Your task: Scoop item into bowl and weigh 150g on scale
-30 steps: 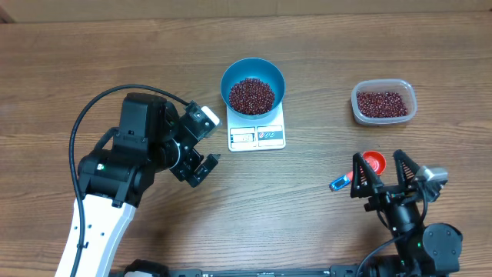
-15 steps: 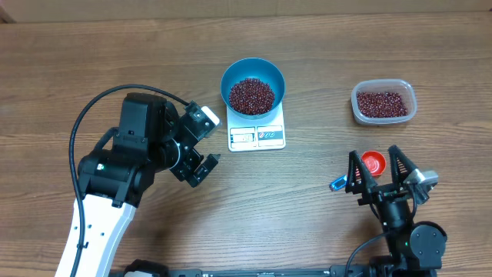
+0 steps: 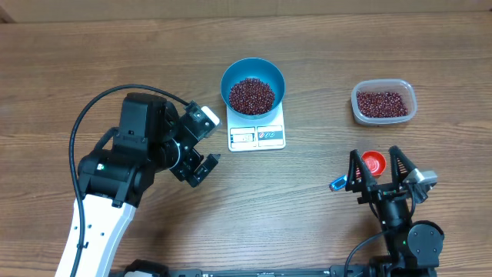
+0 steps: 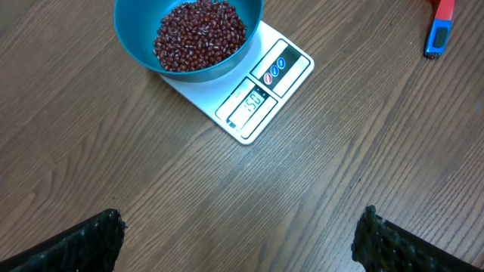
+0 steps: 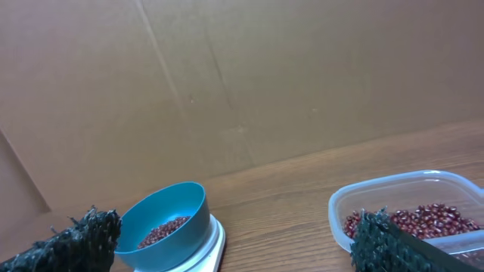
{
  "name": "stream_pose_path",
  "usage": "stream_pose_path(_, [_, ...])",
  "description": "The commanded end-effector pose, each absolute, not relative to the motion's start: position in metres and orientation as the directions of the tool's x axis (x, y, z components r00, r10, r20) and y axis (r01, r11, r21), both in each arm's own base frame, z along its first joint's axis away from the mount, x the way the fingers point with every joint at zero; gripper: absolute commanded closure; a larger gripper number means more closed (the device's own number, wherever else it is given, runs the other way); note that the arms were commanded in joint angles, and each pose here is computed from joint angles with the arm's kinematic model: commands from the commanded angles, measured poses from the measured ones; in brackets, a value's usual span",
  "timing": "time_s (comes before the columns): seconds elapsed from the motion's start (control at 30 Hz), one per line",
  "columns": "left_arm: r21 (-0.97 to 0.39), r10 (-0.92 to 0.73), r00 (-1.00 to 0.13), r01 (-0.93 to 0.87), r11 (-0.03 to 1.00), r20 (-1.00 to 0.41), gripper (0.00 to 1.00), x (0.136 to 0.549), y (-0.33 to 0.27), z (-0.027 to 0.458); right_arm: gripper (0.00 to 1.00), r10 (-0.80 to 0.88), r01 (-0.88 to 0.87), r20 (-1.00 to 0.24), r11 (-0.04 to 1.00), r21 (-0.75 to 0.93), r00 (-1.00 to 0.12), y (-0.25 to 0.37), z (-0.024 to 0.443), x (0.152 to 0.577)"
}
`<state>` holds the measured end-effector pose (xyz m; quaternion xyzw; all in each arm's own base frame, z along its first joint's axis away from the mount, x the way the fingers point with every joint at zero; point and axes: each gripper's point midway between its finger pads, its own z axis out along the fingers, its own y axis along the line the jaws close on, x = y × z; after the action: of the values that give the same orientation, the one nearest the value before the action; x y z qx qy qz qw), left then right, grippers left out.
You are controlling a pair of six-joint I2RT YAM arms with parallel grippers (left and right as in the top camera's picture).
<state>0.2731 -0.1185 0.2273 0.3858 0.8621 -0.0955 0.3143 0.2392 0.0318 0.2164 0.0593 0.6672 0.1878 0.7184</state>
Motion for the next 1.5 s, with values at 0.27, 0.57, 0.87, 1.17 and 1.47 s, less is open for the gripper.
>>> stream_pose_path(0.27, [0.081, 0.593, -0.504, 0.716, 0.694, -0.628, 0.00, 0.277, -0.118, 0.235, 0.00, 0.345, -0.187, -0.936, 0.926, 0.327, 0.071, 0.030, 0.216, 0.240])
stream_pose_path(0.57, [0.081, 0.593, -0.504, 0.716, 0.694, -0.628, 0.00, 0.277, -0.118, 0.235, 0.00, 0.347, -0.198, -0.932, 0.926, 0.322, 0.105, 0.030, 0.216, 0.241])
stream_pose_path(0.87, [0.081, 0.593, -0.504, 0.716, 0.694, -0.628, 0.00, 0.277, -0.118, 0.235, 0.00, 0.342, -0.138, -0.940, 0.931, 0.337, 0.007, 0.026, 0.189, 0.245])
stream_pose_path(1.17, [0.081, 0.593, -0.504, 0.716, 0.694, -0.628, 0.00, 0.277, -0.118, 0.235, 0.00, 0.339, -0.068, -0.939, 0.937, 0.342, -0.050, 0.018, 0.170, 0.246])
stream_pose_path(1.47, [0.081, 0.593, -0.504, 0.716, 0.694, -0.628, 0.00, 0.277, -0.118, 0.235, 0.00, 0.320, -0.032, -0.947, 0.946, 0.322, -0.036, 0.009, 0.170, 0.246])
